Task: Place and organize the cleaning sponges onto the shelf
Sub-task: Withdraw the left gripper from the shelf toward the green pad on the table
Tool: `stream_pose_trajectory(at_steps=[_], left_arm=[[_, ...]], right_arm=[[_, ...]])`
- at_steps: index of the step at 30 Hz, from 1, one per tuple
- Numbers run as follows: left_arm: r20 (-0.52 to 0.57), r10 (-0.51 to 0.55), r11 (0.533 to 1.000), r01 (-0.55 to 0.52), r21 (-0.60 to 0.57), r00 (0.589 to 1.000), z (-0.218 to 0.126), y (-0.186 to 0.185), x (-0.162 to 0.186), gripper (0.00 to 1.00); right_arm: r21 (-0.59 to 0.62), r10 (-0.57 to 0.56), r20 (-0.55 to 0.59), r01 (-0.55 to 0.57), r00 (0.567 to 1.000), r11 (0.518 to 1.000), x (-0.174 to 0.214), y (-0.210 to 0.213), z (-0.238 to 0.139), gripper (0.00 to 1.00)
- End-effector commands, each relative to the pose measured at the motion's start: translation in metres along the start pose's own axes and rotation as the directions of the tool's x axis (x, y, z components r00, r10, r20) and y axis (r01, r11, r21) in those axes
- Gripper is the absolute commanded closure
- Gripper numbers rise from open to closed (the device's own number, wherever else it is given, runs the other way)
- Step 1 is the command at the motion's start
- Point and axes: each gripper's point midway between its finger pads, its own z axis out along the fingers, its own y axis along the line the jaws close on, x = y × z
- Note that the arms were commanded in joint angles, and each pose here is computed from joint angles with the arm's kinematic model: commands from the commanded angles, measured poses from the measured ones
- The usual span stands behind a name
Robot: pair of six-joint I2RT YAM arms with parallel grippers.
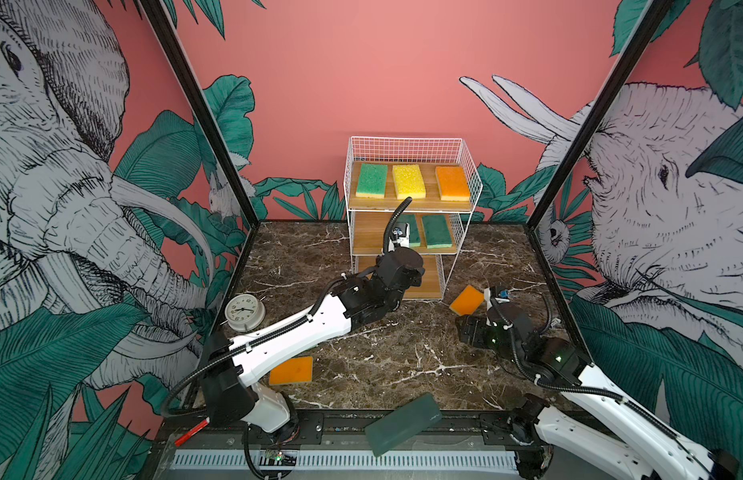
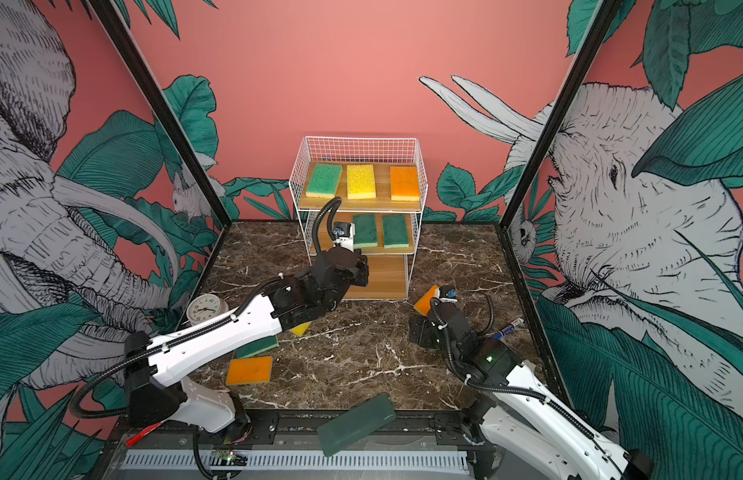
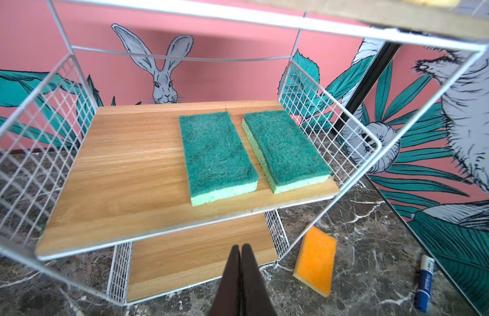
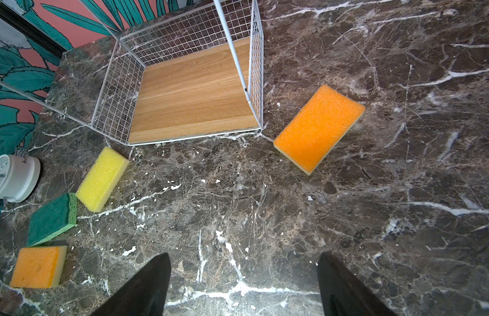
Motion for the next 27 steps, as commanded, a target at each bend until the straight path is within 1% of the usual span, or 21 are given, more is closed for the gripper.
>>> stream_pose_trajectory(at_steps=[1, 3, 4, 6, 8, 10, 13, 14, 16, 17, 18, 20, 21, 24, 26, 27], left_arm=[[-0.026, 0.018, 0.998, -0.019, -0.057, 1.000, -0.030, 0.031, -0.001, 0.73], [-0.070, 0.024, 0.997, -0.029, -0.072, 0.997, -0.046, 0.047, 0.005, 0.59], [-0.089, 0.020, 0.995, -0.029, -0.094, 0.996, -0.054, 0.057, 0.010, 0.55], [-0.129, -0.008, 0.989, -0.011, -0.144, 0.992, -0.069, 0.080, 0.023, 0.50], [-0.159, -0.059, 0.979, 0.026, -0.201, 0.985, -0.084, 0.104, 0.039, 0.47], [-0.187, -0.133, 0.958, 0.078, -0.276, 0.973, -0.100, 0.134, 0.058, 0.45], [-0.207, -0.207, 0.917, 0.116, -0.382, 0.956, -0.123, 0.170, 0.082, 0.43], [-0.210, -0.216, 0.908, 0.117, -0.402, 0.954, -0.128, 0.177, 0.088, 0.42], [-0.217, -0.223, 0.883, 0.103, -0.458, 0.950, -0.136, 0.193, 0.097, 0.36], [-0.231, -0.238, 0.860, 0.094, -0.501, 0.944, -0.140, 0.204, 0.103, 0.32], [-0.254, -0.254, 0.838, 0.081, -0.539, 0.933, -0.143, 0.213, 0.111, 0.30], [-0.284, -0.302, 0.787, 0.070, -0.613, 0.910, -0.149, 0.231, 0.126, 0.32], [-0.285, -0.321, 0.765, 0.070, -0.640, 0.903, -0.151, 0.238, 0.132, 0.34], [-0.267, -0.374, 0.714, 0.093, -0.694, 0.888, -0.156, 0.255, 0.150, 0.42], [-0.259, -0.415, 0.693, 0.118, -0.711, 0.872, -0.154, 0.263, 0.162, 0.41], [-0.276, -0.439, 0.691, 0.124, -0.712, 0.855, -0.151, 0.266, 0.173, 0.40]], right_arm=[[-0.025, 0.001, 0.040, 0.000, 0.999, 1.000, -0.016, 0.010, -0.006, 0.09], [-0.020, -0.012, 0.038, 0.013, 0.999, 1.000, -0.020, 0.012, -0.004, 0.09], [-0.017, -0.024, 0.037, 0.025, 0.999, 1.000, -0.022, 0.014, -0.003, 0.08], [-0.012, -0.042, 0.033, 0.042, 0.999, 0.999, -0.026, 0.019, 0.001, 0.08], [-0.020, -0.057, 0.027, 0.057, 0.998, 0.998, -0.029, 0.025, 0.005, 0.08], [-0.039, -0.070, 0.016, 0.071, 0.997, 0.997, -0.031, 0.034, 0.011, 0.08], [-0.057, -0.089, -0.002, 0.089, 0.996, 0.994, -0.033, 0.044, 0.022, 0.08], [-0.059, -0.094, -0.008, 0.093, 0.996, 0.994, -0.033, 0.047, 0.025, 0.08], [-0.066, -0.100, -0.017, 0.098, 0.995, 0.993, -0.033, 0.052, 0.034, 0.08], [-0.073, -0.100, -0.024, 0.098, 0.995, 0.992, -0.033, 0.056, 0.039, 0.08], [-0.083, -0.099, -0.030, 0.096, 0.995, 0.992, -0.033, 0.060, 0.044, 0.07], [-0.108, -0.100, -0.046, 0.095, 0.994, 0.990, -0.032, 0.070, 0.052, 0.07], [-0.119, -0.103, -0.053, 0.096, 0.993, 0.988, -0.033, 0.074, 0.056, 0.07], [-0.129, -0.123, -0.076, 0.112, 0.990, 0.985, -0.032, 0.082, 0.066, 0.08], [-0.132, -0.133, -0.088, 0.121, 0.987, 0.984, -0.031, 0.085, 0.072, 0.08], [-0.137, -0.134, -0.091, 0.121, 0.987, 0.983, -0.031, 0.087, 0.074, 0.07]])
